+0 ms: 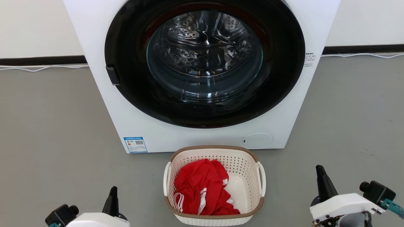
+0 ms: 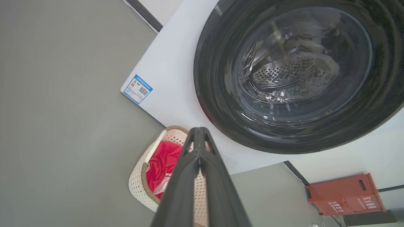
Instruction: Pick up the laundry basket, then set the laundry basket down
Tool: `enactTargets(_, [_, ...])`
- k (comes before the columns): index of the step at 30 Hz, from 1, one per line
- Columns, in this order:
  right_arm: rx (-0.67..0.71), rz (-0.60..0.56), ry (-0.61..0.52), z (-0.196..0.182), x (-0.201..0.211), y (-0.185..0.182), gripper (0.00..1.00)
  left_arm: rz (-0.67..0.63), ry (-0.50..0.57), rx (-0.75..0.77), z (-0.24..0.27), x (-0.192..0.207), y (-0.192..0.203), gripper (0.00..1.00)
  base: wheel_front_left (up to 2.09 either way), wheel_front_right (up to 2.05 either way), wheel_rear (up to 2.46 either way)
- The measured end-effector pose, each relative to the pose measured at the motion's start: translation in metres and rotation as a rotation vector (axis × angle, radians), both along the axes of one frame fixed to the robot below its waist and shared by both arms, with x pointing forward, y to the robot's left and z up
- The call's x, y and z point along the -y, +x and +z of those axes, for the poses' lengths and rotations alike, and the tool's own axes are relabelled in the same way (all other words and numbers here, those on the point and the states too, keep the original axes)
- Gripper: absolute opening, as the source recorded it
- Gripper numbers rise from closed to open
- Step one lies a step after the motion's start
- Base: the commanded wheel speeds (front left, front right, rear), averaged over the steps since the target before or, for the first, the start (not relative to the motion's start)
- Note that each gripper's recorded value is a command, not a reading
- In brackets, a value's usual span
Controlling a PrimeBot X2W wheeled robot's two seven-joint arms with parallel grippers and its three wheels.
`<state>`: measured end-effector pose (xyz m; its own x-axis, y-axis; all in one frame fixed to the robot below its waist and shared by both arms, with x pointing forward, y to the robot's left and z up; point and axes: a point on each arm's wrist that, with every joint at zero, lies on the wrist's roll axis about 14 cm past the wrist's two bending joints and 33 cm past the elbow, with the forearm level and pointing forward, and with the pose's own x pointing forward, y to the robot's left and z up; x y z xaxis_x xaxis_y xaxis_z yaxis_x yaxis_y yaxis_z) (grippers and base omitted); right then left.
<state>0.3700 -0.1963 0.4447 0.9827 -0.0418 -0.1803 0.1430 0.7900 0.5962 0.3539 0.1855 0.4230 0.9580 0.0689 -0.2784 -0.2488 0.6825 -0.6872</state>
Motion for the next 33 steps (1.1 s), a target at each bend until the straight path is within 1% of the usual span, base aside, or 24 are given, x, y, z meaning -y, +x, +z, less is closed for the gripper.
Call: enactTargets(33, [0.047,-0.075,0.409,0.018,0.006,0.007,0.0,0.05,-0.35,0.054,0.016,-0.001,0.007,0.0,0.0,0.0,0.0])
